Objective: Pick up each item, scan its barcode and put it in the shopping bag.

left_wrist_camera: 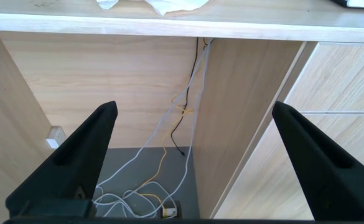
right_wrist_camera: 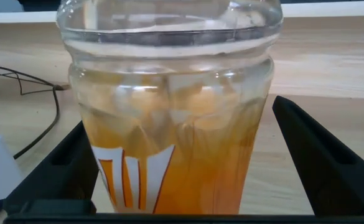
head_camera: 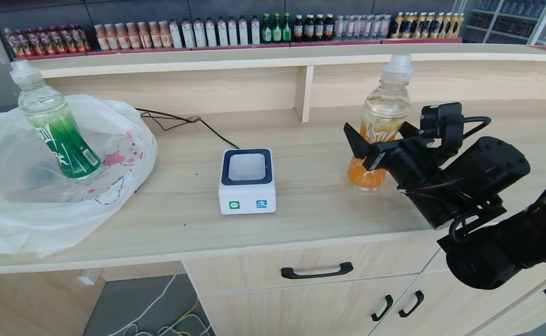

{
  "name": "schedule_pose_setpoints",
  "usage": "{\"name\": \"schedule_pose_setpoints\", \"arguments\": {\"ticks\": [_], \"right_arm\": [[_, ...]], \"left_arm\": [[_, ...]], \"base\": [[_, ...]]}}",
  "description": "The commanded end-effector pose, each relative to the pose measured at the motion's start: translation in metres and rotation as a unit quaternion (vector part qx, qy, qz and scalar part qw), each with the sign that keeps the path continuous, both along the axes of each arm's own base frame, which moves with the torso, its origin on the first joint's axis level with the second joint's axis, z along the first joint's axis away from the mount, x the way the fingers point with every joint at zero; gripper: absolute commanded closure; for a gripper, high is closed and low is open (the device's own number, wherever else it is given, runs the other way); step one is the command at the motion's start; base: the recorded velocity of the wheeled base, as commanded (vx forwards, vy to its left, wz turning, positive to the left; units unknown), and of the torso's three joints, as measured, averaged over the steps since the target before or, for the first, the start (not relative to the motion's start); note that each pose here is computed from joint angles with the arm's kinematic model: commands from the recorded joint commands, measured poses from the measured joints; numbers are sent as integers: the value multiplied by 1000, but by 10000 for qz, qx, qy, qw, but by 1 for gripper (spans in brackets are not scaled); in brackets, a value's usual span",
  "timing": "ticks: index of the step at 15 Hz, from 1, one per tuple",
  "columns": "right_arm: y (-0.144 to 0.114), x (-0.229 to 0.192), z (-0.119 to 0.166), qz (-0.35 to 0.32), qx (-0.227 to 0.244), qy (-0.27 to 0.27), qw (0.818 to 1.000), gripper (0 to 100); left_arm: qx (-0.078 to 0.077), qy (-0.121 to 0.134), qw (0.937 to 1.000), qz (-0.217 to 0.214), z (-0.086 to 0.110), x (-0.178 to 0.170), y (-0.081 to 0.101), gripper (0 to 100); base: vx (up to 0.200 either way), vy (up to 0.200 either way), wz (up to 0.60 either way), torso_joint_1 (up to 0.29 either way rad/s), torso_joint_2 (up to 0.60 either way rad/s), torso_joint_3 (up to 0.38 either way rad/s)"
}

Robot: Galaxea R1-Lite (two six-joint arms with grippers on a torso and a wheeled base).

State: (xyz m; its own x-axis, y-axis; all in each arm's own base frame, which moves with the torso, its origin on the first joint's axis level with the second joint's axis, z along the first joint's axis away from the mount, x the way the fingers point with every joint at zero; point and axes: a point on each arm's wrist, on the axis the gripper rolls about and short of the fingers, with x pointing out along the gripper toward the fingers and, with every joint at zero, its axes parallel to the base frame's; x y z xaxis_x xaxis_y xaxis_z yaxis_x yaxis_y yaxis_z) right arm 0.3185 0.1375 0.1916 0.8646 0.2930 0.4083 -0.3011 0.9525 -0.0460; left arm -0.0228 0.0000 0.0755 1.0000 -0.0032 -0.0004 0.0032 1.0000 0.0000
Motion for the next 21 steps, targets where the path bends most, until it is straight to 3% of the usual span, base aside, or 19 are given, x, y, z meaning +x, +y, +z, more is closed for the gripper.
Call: {"name": "schedule_pose_setpoints", "arguments": {"ticks": [1,7,8,21], "right_arm": [[0,1,1,0,10,-28,10000,0],[0,-1,4,-3,19,-66,10000,0],[-1,-2,4,-3,16,-59,10000,100],[-5,-12,21,3,128,-279,9995,100]], "left_arm": [[0,-2,10000,1,0,0,0,0],[0,-2,10000,1,0,0,0,0],[0,-2,10000,1,0,0,0,0],[0,-2,10000,1,0,0,0,0]], "base": [[0,0,0,0,0,0],[0,0,0,0,0,0],[0,0,0,0,0,0],[0,0,0,0,0,0]]}}
